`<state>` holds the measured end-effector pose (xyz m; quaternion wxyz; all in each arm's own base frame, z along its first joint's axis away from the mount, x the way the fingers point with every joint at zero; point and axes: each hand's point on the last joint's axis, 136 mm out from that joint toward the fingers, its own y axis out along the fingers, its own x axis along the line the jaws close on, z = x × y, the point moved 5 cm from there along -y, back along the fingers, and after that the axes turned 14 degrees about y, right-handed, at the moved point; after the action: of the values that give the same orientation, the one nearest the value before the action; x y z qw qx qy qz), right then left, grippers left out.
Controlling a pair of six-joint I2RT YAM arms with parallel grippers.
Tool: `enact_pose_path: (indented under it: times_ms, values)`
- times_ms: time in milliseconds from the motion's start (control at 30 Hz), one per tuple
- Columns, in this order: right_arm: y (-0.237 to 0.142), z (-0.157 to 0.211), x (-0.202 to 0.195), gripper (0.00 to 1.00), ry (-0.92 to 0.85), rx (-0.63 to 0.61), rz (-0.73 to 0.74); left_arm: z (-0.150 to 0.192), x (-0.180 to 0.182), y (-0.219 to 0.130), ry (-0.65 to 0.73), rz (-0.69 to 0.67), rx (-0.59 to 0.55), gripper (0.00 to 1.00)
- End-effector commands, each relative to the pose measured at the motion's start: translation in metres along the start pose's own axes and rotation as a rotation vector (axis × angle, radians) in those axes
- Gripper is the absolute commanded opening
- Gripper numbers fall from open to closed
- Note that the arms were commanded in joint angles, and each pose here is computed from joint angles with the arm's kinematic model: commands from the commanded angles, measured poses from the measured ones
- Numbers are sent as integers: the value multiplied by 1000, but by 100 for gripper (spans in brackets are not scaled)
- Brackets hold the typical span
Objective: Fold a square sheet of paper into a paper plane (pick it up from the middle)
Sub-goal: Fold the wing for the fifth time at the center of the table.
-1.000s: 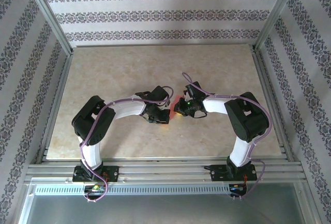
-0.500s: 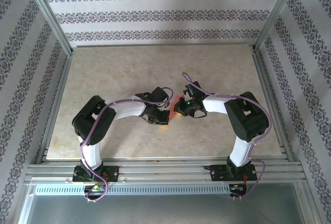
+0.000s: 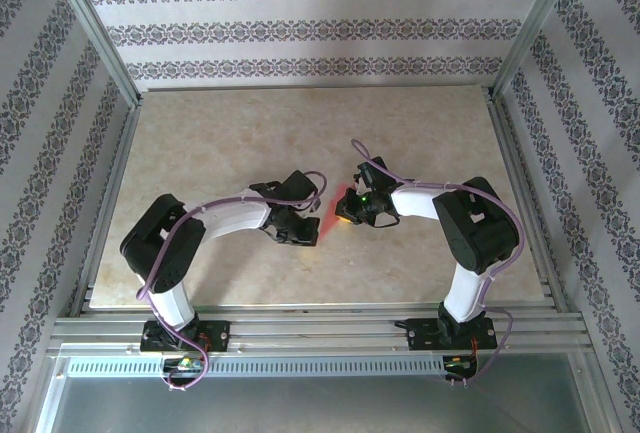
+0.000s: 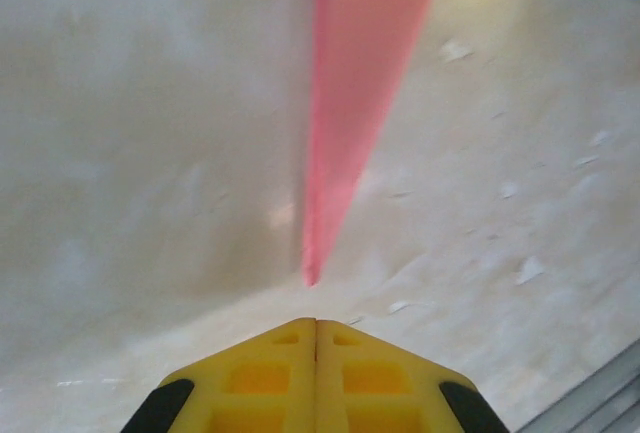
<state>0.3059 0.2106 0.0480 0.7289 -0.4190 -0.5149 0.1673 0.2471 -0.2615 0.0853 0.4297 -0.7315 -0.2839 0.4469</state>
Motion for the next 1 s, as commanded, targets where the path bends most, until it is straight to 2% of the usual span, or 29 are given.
enact_pose_path:
  times_ms: [0,100,200,300,467,700,967]
  values:
    - [16,8,-69,12,79,-14,286,-37,-15,-9,-1,80,-147,7]
    - [16,7,-67,12,76,-13,281,-51,-16,4,-20,108,-163,7]
    - [17,7,-65,13,73,-9,275,-55,-10,16,-30,77,-149,6]
    - [16,7,-63,13,66,-6,264,-54,-2,24,-32,24,-120,5]
    - [17,6,-58,13,57,0,240,-51,4,37,-45,16,-95,4]
    - [12,2,-41,13,4,-5,173,-39,15,41,-55,-44,-52,1]
    - [7,-11,-37,13,-13,-9,127,-32,16,39,-58,-45,-38,1]
